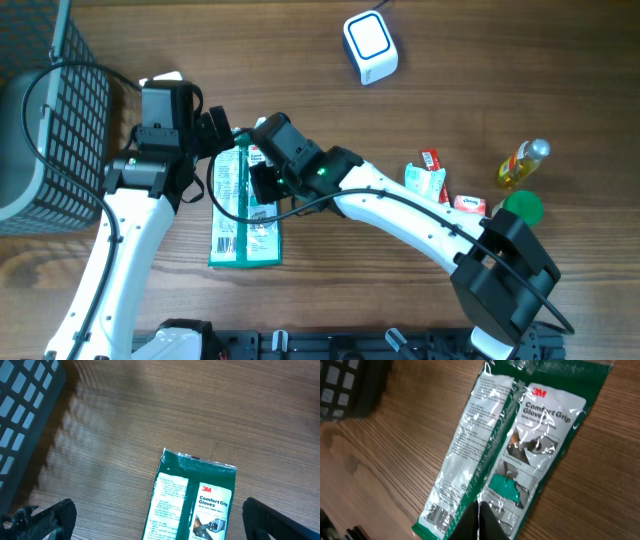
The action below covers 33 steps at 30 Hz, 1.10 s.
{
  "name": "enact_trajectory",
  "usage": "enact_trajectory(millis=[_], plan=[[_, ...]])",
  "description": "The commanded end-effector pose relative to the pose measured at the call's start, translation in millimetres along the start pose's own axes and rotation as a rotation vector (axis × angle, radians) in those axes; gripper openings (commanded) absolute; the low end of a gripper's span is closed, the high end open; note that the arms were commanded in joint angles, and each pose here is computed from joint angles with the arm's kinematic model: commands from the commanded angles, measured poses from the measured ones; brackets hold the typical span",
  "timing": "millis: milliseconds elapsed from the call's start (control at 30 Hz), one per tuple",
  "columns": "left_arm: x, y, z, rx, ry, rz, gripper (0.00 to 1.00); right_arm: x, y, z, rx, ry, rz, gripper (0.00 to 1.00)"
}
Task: Scan the item barcode
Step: 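Move the right gripper left onto the green gloves bag and grasp it, then drag the green gloves bag rightward to the table center with the right gripper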
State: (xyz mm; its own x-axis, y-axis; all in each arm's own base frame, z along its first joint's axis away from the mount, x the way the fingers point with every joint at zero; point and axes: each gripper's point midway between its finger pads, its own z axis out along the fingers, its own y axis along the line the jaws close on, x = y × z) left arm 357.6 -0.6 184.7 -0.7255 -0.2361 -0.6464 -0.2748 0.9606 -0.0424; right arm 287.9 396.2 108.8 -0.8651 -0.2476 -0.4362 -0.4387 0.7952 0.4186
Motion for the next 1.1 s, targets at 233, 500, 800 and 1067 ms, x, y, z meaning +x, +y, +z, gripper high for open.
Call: enact_trajectory(millis=[233, 500, 800, 1067], plan=[[-6, 1, -3, -0.002, -0.018, -0.022, 1.0, 31, -27, 28, 0.001, -0.017, 0.066, 0.04], [-6, 1, -3, -0.002, -0.018, -0.022, 1.0, 32, -32, 46, -0.06, -0.111, 0.115, 0.04], [-6, 1, -3, -0.002, -0.018, -0.022, 1.0, 43, -36, 91, -0.122, -0.1, 0.114, 0.04], [-6, 1, -3, -0.002, -0.018, -0.022, 1.0, 37, -99, 72, 0.078, -0.083, 0.224, 0.04]])
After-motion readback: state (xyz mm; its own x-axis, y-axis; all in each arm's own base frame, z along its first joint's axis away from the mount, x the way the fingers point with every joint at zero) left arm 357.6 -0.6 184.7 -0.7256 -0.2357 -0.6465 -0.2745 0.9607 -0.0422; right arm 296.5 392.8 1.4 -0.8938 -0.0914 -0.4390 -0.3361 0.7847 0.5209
